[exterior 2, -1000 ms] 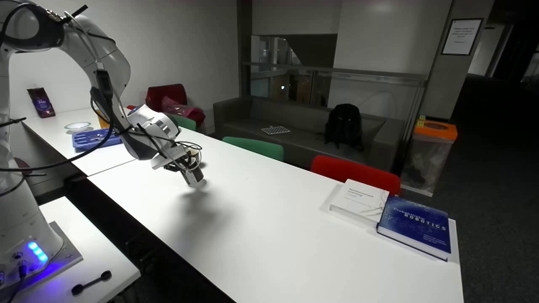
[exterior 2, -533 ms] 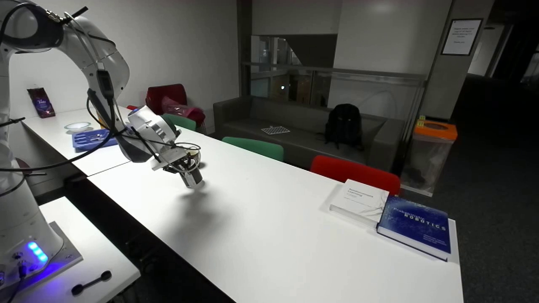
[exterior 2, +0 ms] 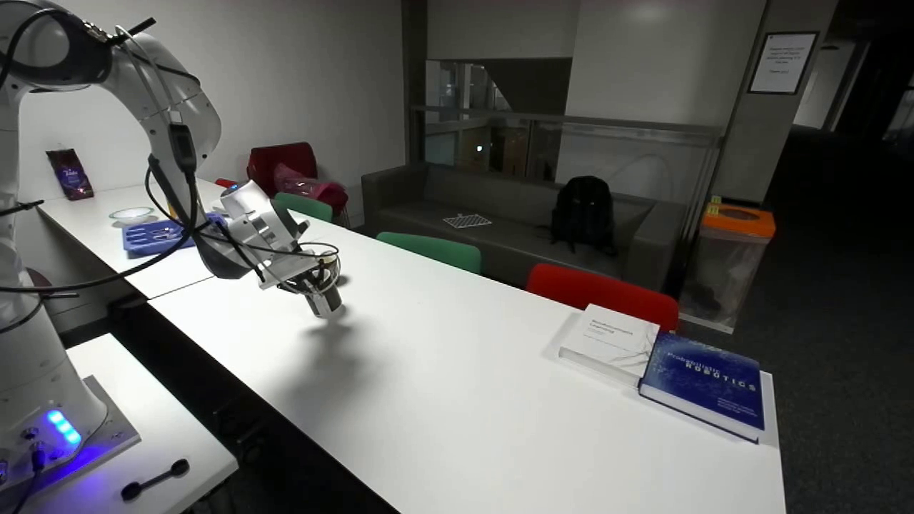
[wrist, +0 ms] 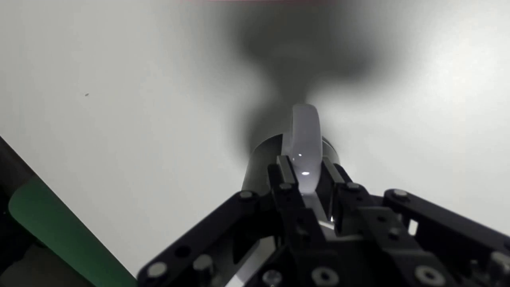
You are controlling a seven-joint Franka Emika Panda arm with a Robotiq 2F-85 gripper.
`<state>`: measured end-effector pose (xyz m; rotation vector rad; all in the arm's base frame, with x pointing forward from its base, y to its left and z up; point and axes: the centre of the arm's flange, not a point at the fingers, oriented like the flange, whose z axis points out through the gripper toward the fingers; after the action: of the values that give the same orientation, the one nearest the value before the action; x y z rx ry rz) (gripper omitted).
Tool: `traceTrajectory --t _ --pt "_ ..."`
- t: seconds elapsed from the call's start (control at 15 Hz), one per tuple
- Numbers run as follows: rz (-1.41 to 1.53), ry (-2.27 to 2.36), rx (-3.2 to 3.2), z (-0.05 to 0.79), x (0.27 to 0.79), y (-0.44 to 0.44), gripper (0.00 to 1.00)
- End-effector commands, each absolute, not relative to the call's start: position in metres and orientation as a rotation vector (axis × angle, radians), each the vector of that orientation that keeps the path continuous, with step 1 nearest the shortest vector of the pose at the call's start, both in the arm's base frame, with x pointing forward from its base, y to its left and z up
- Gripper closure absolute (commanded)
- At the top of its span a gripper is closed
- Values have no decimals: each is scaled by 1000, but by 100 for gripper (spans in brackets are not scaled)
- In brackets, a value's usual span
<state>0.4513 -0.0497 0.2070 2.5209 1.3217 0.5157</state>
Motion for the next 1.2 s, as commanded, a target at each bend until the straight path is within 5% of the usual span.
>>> traceTrajectory --t 0.0,0.13,0.2,0.27,0.4,0.8,1.13 --pt "526 1356 2572 256 476 -56 95" --pt "521 1350 2583 254 476 -58 95" --pt "518 1346 2586 254 476 -59 80" --pt "514 1346 2585 254 476 -59 55" --pt "504 1346 2587 253 476 -58 49" --pt "471 1362 2607 244 471 -53 2" --pt "456 1337 2617 248 457 -50 0"
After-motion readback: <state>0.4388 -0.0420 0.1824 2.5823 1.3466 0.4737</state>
